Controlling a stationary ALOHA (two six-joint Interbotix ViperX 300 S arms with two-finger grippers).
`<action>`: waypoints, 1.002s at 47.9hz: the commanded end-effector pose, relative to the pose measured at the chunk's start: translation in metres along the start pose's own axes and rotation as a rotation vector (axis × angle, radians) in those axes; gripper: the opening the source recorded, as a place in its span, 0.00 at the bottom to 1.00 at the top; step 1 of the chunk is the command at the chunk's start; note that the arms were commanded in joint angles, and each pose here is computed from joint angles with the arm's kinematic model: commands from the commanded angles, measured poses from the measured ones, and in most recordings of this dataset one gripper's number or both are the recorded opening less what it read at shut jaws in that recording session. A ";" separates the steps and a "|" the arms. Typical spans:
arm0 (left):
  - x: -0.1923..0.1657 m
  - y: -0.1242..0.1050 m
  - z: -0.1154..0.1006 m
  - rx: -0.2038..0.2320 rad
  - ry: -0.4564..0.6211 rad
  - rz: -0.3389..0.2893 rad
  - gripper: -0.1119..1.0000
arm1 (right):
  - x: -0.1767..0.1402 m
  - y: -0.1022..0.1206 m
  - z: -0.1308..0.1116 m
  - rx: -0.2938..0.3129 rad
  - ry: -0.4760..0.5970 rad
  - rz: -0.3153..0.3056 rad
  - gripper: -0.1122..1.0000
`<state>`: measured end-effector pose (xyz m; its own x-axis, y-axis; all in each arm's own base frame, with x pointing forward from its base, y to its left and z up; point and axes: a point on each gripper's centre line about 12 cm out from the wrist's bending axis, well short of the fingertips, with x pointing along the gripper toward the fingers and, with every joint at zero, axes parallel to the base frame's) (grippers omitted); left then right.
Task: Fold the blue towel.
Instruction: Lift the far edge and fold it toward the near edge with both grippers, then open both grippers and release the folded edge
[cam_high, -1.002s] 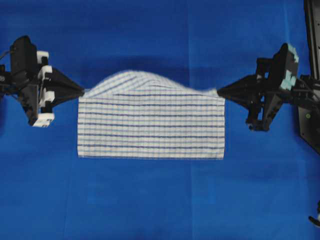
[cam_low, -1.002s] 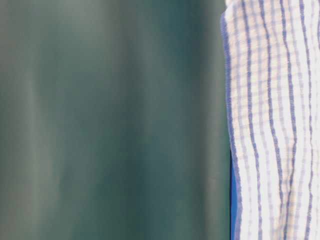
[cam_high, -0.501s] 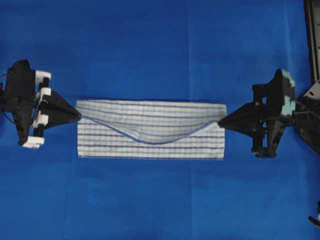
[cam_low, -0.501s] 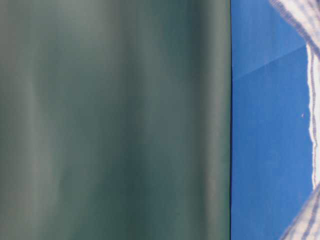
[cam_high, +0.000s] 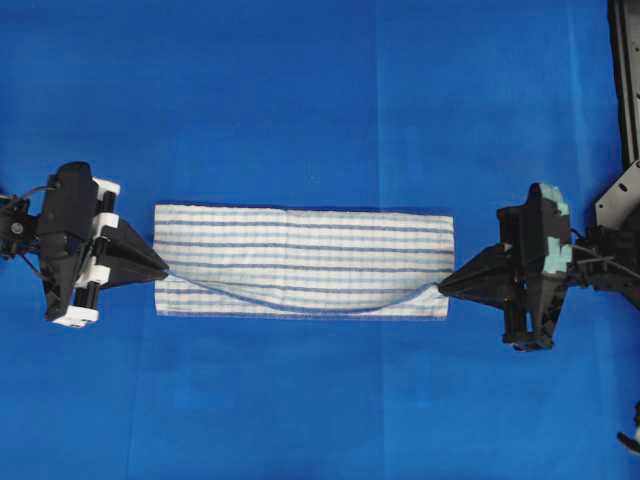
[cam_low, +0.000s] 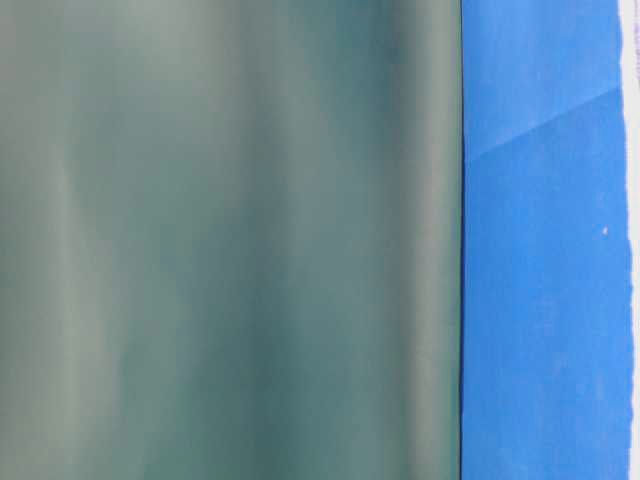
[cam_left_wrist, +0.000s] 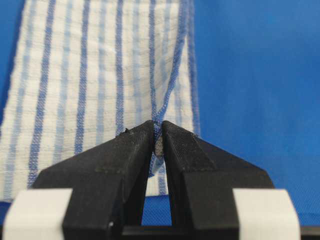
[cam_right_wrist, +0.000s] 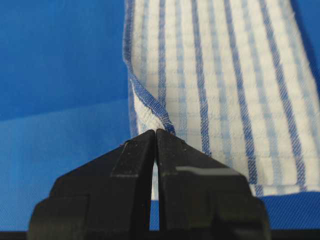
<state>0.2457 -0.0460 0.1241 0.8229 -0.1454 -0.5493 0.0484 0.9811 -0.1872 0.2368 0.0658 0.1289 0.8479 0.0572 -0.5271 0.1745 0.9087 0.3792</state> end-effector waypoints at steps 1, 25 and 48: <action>0.004 -0.004 0.007 0.000 -0.015 -0.009 0.17 | 0.004 0.005 0.002 0.015 0.000 -0.002 0.32; 0.006 -0.003 0.005 0.006 0.009 -0.005 0.86 | 0.020 0.008 -0.004 0.000 0.050 -0.027 0.67; -0.021 0.017 0.048 -0.007 -0.062 0.073 0.79 | -0.005 -0.001 0.040 -0.092 -0.102 -0.013 0.93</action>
<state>0.2500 -0.0277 0.1572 0.8335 -0.0883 -0.5454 -0.0032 0.9864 -0.1645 0.2511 0.0568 0.1528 0.8790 0.0304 -0.4759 0.1312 0.9441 0.3026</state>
